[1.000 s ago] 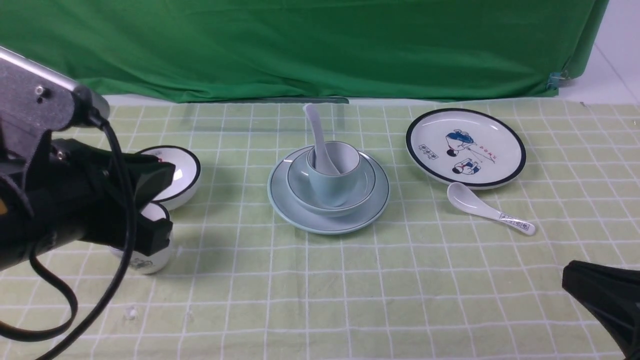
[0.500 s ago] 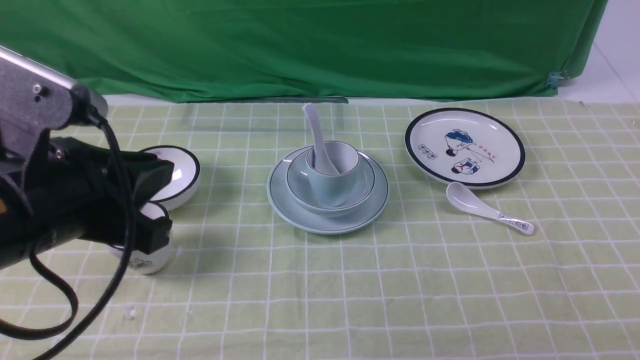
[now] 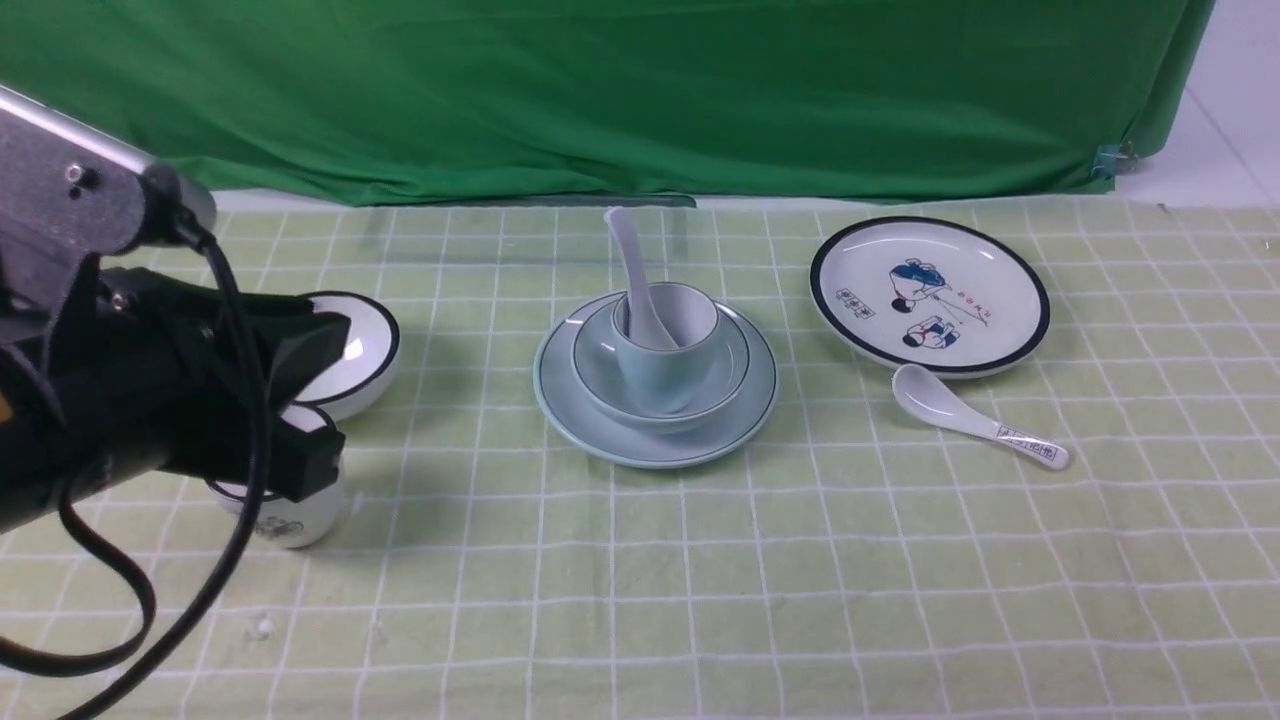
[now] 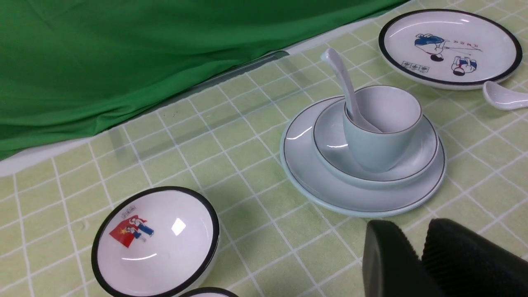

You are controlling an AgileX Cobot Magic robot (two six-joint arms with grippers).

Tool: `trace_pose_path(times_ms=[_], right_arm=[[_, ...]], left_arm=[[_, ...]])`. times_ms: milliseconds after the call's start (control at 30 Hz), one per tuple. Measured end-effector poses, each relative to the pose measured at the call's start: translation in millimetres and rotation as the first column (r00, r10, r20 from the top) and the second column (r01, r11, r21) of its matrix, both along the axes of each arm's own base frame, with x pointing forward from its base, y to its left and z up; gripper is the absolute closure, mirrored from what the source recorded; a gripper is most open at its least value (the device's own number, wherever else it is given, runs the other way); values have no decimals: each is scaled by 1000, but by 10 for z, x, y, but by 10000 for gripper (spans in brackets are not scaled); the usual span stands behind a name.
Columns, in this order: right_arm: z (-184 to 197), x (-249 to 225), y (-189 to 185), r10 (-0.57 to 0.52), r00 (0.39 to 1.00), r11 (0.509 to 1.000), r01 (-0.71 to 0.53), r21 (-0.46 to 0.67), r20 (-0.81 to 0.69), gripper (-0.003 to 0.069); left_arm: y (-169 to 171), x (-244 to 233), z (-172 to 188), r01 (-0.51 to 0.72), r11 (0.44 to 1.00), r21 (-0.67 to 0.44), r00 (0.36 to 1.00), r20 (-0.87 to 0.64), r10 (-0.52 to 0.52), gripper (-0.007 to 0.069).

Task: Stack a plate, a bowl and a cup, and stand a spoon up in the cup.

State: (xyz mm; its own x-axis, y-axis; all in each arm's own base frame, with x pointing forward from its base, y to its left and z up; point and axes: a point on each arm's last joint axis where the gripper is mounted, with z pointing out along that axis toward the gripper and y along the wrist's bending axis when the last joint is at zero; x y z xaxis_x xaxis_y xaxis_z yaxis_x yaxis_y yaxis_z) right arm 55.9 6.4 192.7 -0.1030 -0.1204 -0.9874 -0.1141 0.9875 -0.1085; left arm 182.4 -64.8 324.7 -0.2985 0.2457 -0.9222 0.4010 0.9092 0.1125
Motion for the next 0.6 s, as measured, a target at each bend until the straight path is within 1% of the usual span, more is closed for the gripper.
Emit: trace_pose_path(times_ms=[133,600], right_arm=[[-33,-5,3,3,999,1000,-3,0,-37,641],[-36,-6,3,4,999,1000,-4,1,-40,595]], left_arm=[[1,1,2,0,1000,1,1000,3,0,536],[1,1,-3,0,1000,2,1000,4,0,524]])
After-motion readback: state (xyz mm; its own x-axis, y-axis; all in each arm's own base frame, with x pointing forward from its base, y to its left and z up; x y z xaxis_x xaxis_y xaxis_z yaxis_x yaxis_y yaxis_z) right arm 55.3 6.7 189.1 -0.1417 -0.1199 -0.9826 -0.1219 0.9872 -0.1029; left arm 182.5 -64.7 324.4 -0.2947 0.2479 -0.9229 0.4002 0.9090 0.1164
